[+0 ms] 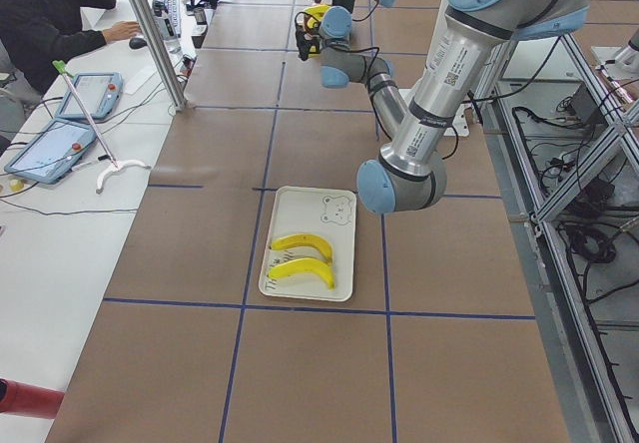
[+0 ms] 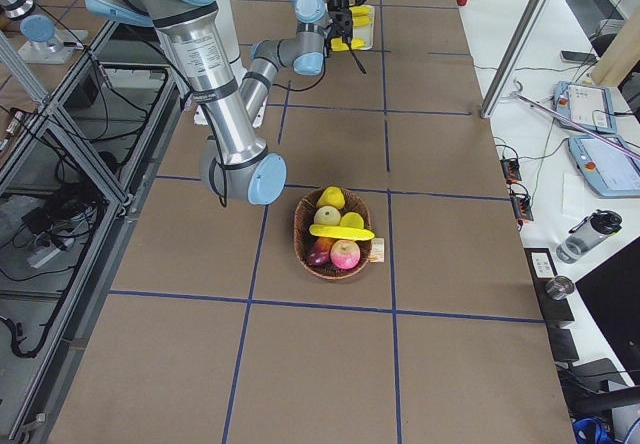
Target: Transfer all bananas from basket to plate
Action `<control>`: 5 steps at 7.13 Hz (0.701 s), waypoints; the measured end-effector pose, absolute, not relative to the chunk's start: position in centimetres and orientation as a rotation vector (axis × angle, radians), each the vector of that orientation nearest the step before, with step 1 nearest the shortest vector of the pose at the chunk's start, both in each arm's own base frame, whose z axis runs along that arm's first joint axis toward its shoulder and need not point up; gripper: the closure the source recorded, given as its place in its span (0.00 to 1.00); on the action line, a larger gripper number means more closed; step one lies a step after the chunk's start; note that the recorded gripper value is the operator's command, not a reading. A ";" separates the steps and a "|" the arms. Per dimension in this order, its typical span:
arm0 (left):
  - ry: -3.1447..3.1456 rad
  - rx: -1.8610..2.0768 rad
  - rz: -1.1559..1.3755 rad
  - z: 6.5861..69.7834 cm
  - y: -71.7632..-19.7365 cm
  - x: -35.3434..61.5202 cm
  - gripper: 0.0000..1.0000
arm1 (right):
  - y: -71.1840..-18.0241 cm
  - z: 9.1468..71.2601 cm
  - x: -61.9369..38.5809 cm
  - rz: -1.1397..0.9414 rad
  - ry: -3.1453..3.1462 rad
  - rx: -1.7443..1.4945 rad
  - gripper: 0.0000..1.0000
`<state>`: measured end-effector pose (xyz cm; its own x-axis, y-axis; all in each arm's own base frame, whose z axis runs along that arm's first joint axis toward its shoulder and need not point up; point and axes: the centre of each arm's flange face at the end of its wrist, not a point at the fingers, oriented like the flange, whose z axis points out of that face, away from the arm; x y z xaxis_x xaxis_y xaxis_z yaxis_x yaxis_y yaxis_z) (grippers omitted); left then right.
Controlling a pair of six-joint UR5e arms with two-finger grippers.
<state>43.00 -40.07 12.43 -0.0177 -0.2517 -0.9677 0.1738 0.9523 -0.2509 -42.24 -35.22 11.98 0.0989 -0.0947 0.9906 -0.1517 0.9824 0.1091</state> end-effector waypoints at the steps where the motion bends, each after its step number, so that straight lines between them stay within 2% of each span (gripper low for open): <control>1: 1.553 -0.063 -0.337 12.3 -40.1 43.2 0.97 | -35.1 11.9 -42.2 0.040 -1.476 0.202 0.99; 2: 1.553 -0.062 -0.336 12.3 -40.0 43.3 1.00 | -35.0 11.9 -42.2 0.038 -1.477 0.202 0.79; 3: 1.552 -0.059 -0.334 12.4 -40.1 43.2 1.00 | -34.9 12.1 -42.0 0.037 -1.476 0.201 0.01; 5: 1.543 -0.049 -0.350 12.8 -40.9 42.7 1.00 | -34.7 12.1 -41.4 0.039 -1.476 0.203 0.00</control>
<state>42.66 -40.87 12.82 -0.0110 -0.2513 -0.9679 0.1907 0.9496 -0.2487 -41.36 -34.72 12.08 0.0970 -0.0979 0.9904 -0.1499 0.9824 0.1118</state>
